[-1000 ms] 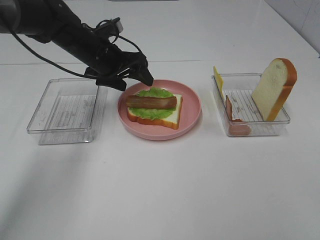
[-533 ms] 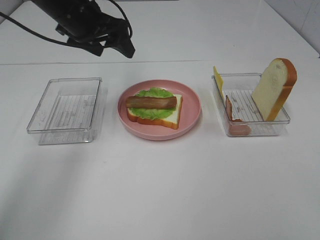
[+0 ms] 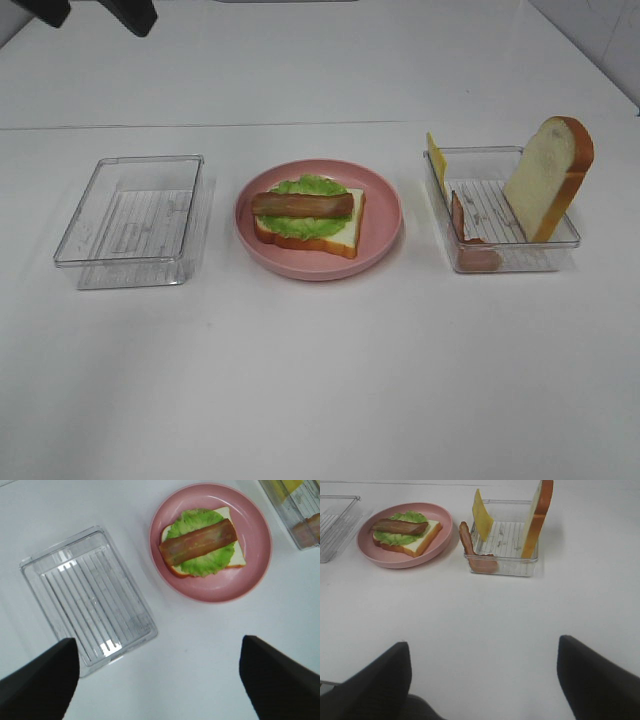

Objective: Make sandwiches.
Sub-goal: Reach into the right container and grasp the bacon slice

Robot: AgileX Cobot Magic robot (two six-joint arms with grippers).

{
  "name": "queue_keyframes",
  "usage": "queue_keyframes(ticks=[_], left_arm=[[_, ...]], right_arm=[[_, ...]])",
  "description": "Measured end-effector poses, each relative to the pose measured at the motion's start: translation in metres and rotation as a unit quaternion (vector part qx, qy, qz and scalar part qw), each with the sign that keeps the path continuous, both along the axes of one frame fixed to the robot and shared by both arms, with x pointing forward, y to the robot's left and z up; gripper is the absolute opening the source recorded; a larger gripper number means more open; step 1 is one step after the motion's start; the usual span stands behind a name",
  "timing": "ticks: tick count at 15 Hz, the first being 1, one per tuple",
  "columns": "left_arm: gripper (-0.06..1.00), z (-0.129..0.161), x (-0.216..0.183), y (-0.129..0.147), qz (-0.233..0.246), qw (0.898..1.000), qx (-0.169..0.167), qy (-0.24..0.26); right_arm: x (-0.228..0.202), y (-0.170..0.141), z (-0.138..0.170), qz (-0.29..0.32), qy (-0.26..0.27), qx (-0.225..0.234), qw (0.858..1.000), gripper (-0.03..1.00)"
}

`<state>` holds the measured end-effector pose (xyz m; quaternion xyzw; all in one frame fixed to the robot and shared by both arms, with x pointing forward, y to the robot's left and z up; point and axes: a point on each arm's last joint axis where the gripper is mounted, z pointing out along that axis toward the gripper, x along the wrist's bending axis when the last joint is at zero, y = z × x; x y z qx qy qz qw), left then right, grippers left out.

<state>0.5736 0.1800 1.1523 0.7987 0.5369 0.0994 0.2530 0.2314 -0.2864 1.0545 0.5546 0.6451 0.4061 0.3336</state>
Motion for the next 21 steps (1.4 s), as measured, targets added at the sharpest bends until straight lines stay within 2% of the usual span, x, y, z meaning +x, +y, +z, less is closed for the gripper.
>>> queue_keyframes(ticks=[4, 7, 12, 14, 16, 21], left_arm=[[0.82, 0.038, -0.045, 0.015, 0.006, 0.999, -0.012, -0.036], [0.82, 0.035, -0.105, 0.036, 0.008, 0.999, -0.001, -0.041], [0.82, 0.009, -0.187, 0.063, 0.01, 0.999, 0.004, -0.044], [0.82, -0.011, -0.245, 0.082, 0.013, 0.997, -0.008, -0.079], [0.82, -0.022, -0.278, 0.093, 0.014, 0.992, -0.022, -0.12], [0.82, -0.065, -0.329, 0.11, 0.018, 0.982, -0.036, -0.184]], right_arm=[[0.0, 0.0, 0.0, 0.0, 0.0, 0.0, 1.0, 0.76], [0.0, 0.0, 0.0, 0.0, 0.0, 0.0, 1.0, 0.76], [0.0, 0.0, 0.0, 0.0, 0.0, 0.0, 1.0, 0.76], [0.0, 0.0, 0.0, 0.0, 0.0, 0.0, 1.0, 0.76], [0.0, 0.0, 0.0, 0.0, 0.0, 0.0, 1.0, 0.76], [0.007, -0.002, 0.002, -0.006, 0.013, -0.008, 1.0, 0.76]])
